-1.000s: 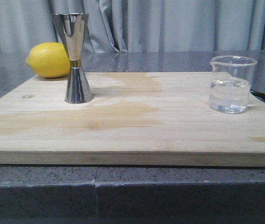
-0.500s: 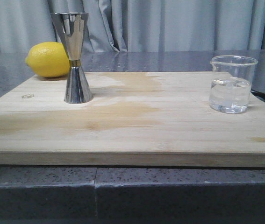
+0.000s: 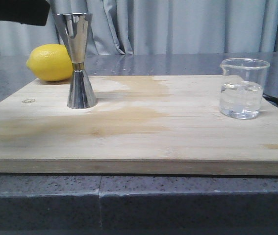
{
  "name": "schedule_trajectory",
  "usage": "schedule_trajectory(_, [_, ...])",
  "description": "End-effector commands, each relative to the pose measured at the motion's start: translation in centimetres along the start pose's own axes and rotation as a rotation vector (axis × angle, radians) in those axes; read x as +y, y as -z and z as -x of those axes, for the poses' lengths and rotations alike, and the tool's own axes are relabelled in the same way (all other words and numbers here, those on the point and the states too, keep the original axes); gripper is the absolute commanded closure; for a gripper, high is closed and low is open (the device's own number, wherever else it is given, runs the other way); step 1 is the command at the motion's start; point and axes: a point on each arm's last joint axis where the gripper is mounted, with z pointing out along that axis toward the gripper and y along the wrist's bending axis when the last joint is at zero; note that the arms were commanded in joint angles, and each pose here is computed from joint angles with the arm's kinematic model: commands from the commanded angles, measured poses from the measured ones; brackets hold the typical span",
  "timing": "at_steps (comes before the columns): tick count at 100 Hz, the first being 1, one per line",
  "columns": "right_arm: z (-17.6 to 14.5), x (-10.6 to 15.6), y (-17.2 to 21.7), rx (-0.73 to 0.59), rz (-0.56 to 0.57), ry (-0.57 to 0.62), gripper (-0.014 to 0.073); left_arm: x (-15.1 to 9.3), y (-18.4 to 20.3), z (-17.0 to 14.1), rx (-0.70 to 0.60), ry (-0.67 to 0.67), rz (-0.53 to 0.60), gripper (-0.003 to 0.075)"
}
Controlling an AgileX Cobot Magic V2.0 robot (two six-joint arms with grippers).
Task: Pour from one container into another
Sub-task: 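Move the left gripper down toward the steel jigger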
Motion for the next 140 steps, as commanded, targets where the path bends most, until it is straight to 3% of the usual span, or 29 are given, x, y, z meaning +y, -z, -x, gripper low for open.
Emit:
schedule_trajectory(1, [0.9,-0.2,-0.1,-0.086,-0.021,0.002,-0.0009,-0.1,-0.2,1.0,-0.138,0.020,0.012,0.0081])
schedule_trajectory(32, [0.2,0.1,-0.4,-0.085,0.009,0.010,-0.0009,-2.0,-1.9,-0.7,-0.259,0.034,-0.040,0.0144])
schedule_trajectory(79, [0.1,0.9,-0.4,-0.081,0.070,0.026,-0.0009,-3.3,-6.9,-3.4,-0.268,0.107,-0.123,0.0145])
schedule_trajectory(104, [0.1,0.9,-0.4,-0.081,0.070,0.026,-0.0009,-1.7,-7.1,-3.5,-0.281,0.115,-0.088,0.0146])
schedule_trajectory(140, [0.1,0.9,-0.4,-0.081,0.070,0.026,-0.0009,-0.5,-7.9,-3.9,-0.327,0.126,-0.138,0.0218])
